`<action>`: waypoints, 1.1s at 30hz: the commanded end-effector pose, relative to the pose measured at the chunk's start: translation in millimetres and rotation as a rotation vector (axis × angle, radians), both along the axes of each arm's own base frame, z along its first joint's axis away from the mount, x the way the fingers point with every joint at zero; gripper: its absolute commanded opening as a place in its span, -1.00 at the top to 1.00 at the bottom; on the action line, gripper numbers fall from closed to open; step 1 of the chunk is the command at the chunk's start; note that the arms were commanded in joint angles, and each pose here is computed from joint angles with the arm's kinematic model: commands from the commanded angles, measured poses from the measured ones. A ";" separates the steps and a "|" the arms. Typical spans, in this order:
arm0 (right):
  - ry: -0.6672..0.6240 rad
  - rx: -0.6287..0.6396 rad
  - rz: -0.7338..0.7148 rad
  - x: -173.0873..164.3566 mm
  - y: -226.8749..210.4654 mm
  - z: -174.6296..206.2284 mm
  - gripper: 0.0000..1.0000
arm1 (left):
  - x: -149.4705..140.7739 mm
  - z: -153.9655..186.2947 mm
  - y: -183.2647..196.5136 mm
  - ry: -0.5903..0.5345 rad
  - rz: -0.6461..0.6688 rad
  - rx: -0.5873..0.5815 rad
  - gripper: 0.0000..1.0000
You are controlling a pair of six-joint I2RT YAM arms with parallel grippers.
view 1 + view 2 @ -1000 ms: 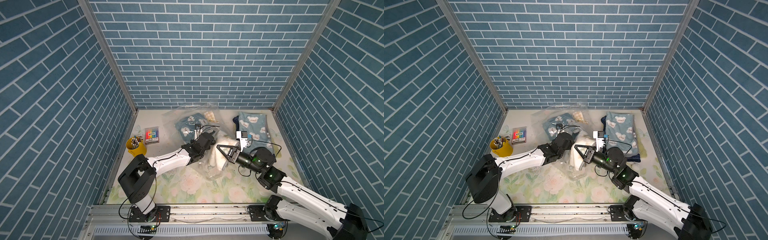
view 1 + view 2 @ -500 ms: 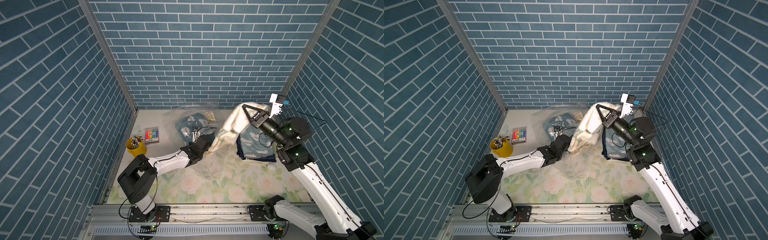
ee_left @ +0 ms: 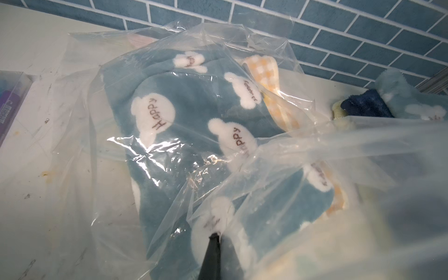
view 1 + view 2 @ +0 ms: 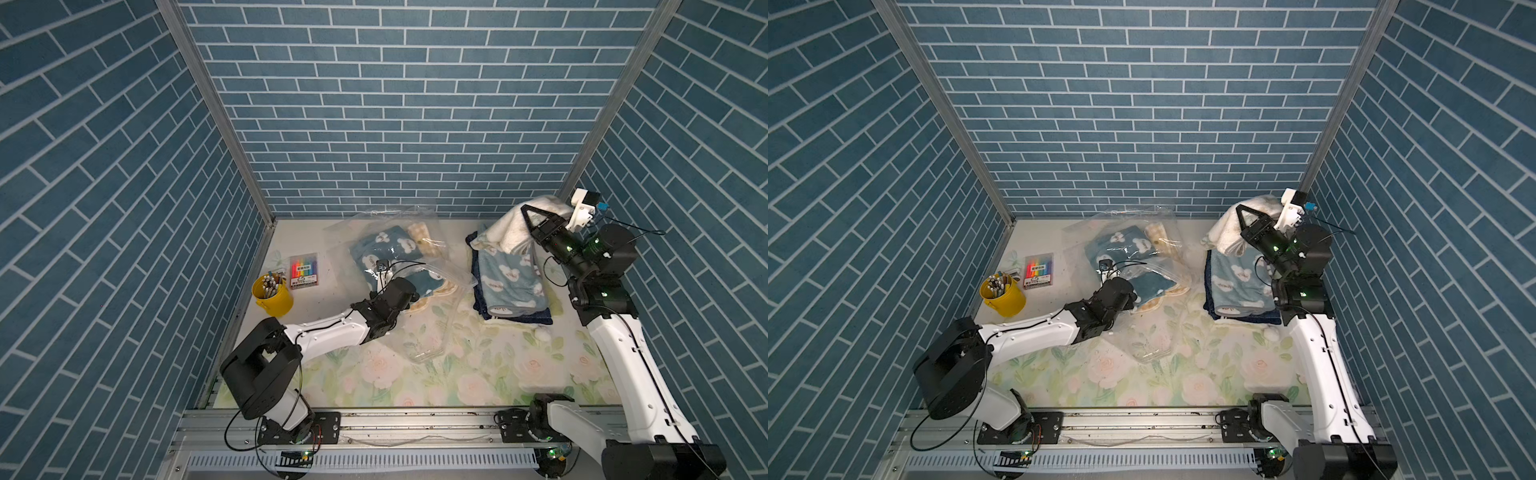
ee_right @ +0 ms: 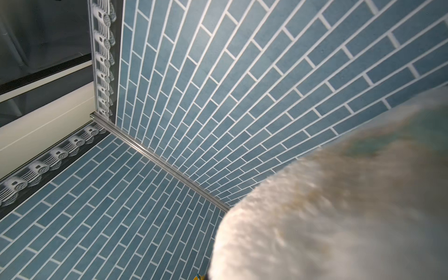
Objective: Take the blanket out of the vacuum bag
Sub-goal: Place the blanket at the center of the board.
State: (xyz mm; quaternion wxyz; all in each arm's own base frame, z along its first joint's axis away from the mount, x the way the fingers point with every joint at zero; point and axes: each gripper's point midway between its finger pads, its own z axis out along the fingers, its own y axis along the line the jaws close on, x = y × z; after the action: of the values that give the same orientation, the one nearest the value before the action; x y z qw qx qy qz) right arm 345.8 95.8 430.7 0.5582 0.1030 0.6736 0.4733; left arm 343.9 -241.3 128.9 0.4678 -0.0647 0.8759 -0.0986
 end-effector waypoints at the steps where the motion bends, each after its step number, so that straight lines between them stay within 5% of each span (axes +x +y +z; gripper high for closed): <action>1: -0.032 -0.009 -0.037 -13.6 -12.2 8.8 1.00 | -5.2 -7.3 9.0 0.030 0.003 0.017 0.96; 11: 0.057 -0.003 -0.045 35.6 -21.0 -21.5 1.00 | -8.1 7.5 6.7 0.013 -0.020 -0.020 0.97; 19: 0.006 -0.016 -0.106 92.5 -40.9 40.8 1.00 | -1.4 13.5 -4.1 0.016 -0.035 -0.026 0.97; 22: 0.144 0.042 -0.127 94.5 -46.2 -15.8 1.00 | -1.6 15.1 -5.3 0.011 -0.039 -0.040 0.96; 28: 0.478 0.238 -0.223 38.5 -51.7 -213.1 1.00 | -6.8 6.4 -8.9 0.026 -0.068 -0.065 0.96; 33: 0.589 0.254 -0.286 1.3 -57.2 -276.8 1.00 | -9.6 0.3 -8.9 0.045 -0.068 -0.078 0.96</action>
State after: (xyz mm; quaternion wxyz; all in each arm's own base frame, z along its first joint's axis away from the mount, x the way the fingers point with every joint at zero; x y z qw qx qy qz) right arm 337.4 44.5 111.3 0.3168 0.4063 0.7616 0.3930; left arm 336.2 -252.7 137.6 0.4499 -0.0527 0.8794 -0.1462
